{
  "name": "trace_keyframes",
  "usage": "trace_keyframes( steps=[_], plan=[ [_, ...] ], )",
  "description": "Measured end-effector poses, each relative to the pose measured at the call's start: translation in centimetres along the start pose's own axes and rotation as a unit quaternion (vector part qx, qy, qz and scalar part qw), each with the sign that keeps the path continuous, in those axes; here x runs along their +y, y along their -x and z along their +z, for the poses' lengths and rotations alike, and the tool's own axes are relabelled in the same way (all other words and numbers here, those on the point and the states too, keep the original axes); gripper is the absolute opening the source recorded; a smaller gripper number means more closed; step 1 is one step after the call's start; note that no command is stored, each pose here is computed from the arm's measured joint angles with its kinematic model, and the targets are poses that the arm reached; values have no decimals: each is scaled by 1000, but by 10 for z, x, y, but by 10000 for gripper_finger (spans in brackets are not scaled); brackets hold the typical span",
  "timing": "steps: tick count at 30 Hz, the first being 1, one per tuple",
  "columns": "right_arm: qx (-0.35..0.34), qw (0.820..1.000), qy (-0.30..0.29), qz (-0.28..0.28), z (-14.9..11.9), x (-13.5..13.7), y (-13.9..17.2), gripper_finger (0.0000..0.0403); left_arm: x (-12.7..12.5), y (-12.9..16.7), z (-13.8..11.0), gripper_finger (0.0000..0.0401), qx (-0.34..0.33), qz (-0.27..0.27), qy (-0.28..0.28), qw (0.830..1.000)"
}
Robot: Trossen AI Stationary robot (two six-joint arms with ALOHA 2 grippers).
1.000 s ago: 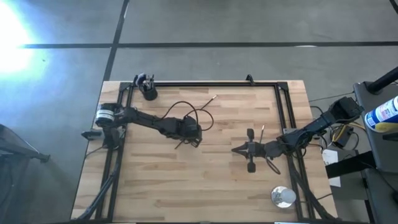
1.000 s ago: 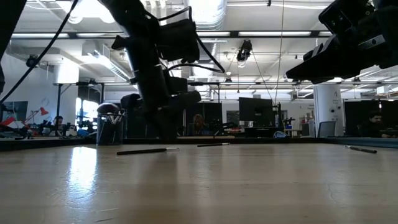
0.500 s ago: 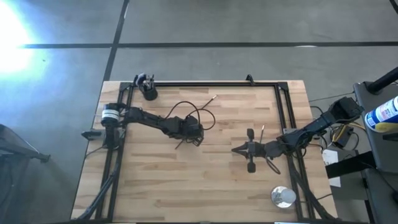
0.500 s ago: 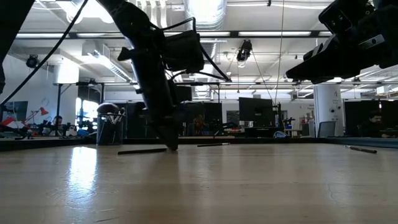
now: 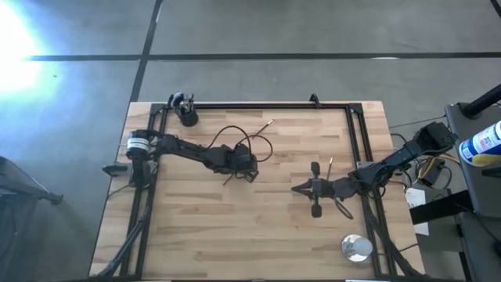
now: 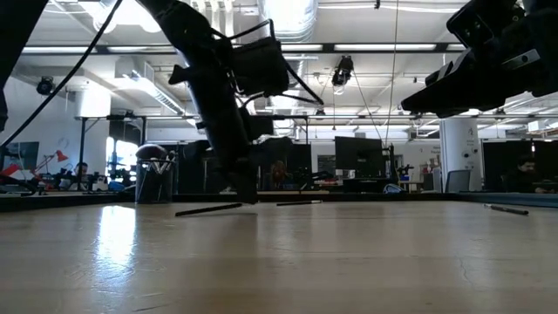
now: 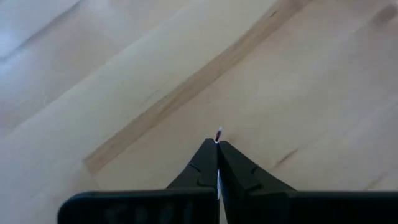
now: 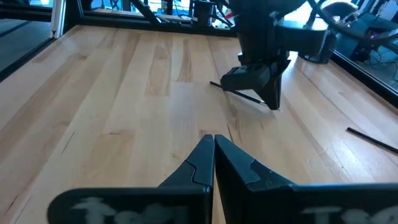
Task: Put items in baskets/containers
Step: Put the liner brush into the holder
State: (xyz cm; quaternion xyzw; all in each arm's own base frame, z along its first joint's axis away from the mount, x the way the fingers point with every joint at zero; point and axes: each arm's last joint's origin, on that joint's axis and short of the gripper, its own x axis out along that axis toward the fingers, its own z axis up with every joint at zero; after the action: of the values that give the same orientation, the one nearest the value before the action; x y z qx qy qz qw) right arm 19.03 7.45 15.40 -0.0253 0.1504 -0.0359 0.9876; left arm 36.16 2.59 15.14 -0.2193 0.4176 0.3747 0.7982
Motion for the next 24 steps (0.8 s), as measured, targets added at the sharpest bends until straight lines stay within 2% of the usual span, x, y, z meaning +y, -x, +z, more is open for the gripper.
trace_keyframes(
  steps=[14, 19, 24],
  plan=[
    [4, 1000, -14, -1, -7, -2, 2, 8, -19, 30, 6, 1, -93, -50, -10, 994],
    [-17, 999, -44, 2, -7, -3, 4, 8, -32, 44, 8, 1, -148, -85, -12, 985],
    [-18, 998, -53, 2, -7, -3, 4, 10, -47, 56, 10, 1, -212, -123, -19, 969]
  ],
)
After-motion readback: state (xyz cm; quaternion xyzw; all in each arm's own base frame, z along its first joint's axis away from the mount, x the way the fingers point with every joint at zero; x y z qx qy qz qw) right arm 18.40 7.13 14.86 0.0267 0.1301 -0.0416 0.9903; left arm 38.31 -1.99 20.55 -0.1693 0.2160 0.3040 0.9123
